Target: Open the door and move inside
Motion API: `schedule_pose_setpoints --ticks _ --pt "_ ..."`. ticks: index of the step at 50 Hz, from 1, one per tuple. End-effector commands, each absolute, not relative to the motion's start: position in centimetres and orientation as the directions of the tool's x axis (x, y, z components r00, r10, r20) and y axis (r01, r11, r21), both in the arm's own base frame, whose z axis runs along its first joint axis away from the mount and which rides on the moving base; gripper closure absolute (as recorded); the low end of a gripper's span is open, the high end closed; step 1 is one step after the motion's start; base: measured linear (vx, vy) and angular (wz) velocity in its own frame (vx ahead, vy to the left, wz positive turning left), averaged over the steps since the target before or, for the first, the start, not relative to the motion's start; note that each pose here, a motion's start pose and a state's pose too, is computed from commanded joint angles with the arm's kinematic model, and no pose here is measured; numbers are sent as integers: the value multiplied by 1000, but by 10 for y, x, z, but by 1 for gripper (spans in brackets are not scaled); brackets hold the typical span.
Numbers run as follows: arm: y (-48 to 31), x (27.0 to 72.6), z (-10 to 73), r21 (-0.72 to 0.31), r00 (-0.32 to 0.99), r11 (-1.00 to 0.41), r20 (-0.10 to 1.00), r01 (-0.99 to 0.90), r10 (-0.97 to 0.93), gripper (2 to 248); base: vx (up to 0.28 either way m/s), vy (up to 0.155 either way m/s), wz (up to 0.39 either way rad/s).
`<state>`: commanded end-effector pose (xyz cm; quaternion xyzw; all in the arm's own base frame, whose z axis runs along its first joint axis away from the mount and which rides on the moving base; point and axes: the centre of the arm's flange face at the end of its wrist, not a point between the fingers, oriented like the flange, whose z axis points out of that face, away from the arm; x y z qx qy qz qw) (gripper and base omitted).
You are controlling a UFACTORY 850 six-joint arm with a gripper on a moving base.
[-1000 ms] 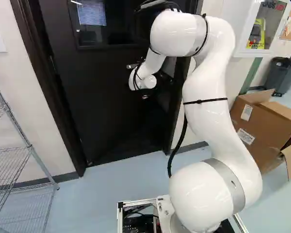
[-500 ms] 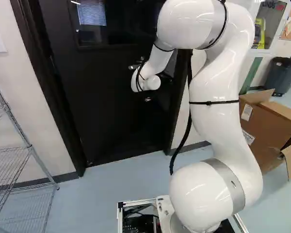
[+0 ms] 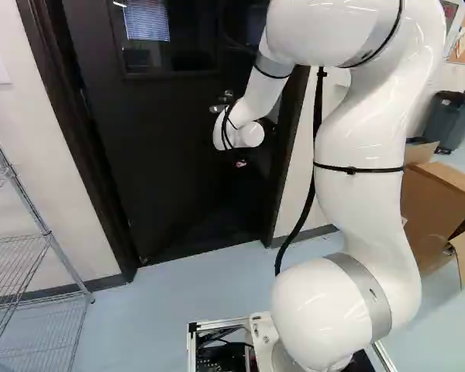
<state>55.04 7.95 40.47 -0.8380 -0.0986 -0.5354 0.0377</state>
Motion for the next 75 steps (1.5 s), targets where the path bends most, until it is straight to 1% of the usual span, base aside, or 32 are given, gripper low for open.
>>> schedule_pose_setpoints --ticks 16,43,75 --pt "71 519 409 30 408 -983 907 182 104 3 0 0 0" --pt "59 466 419 44 336 -980 936 192 107 3 0 0 0" --pt "37 403 423 58 297 -982 948 179 111 3 0 0 0"
